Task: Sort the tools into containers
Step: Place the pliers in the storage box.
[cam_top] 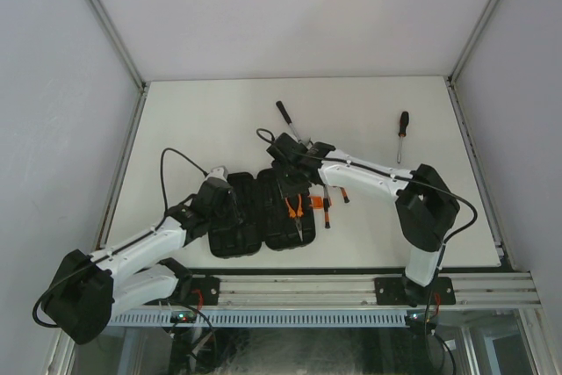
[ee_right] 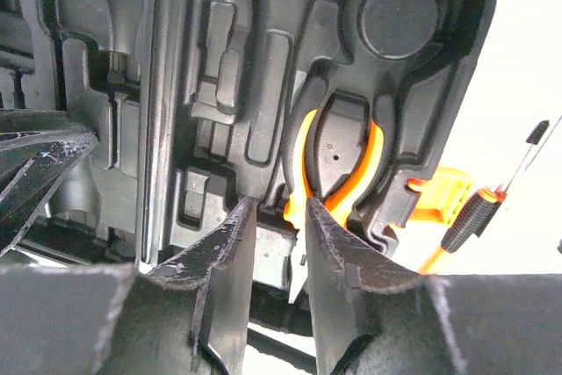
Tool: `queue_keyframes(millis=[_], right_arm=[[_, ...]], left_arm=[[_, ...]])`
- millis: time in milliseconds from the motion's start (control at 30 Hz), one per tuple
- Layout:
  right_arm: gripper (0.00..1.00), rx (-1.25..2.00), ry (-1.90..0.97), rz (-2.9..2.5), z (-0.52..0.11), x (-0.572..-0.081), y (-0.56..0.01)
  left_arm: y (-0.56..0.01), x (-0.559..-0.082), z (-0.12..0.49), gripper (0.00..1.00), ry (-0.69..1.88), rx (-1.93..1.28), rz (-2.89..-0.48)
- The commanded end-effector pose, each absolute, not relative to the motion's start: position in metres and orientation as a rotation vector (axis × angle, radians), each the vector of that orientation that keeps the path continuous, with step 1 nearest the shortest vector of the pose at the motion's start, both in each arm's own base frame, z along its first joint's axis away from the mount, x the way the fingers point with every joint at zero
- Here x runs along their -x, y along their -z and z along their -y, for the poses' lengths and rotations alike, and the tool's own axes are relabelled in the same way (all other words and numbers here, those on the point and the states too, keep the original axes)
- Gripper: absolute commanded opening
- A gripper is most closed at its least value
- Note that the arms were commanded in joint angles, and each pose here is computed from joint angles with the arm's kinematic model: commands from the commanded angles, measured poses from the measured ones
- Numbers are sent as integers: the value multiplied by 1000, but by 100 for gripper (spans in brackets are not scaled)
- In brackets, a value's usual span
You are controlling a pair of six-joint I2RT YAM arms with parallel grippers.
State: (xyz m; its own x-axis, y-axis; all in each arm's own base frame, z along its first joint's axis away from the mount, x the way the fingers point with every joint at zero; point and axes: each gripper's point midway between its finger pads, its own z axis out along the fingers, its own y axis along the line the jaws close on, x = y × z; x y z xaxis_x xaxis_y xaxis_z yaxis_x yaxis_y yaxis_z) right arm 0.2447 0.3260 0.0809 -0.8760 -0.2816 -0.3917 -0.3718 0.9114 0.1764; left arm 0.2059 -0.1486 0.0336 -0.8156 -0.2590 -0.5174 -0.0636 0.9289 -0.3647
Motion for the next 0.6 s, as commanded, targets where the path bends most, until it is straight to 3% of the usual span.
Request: queue_keyframes(millis=[0, 567], right_arm=[[29, 456, -241, -2681, -312, -244, -86], [32, 450, -185, -2792, -310, -224, -52]], left_arm=[[-21, -193, 136, 30, 367, 223, -2564], [-20, -192, 136, 31, 371, 219, -2567]])
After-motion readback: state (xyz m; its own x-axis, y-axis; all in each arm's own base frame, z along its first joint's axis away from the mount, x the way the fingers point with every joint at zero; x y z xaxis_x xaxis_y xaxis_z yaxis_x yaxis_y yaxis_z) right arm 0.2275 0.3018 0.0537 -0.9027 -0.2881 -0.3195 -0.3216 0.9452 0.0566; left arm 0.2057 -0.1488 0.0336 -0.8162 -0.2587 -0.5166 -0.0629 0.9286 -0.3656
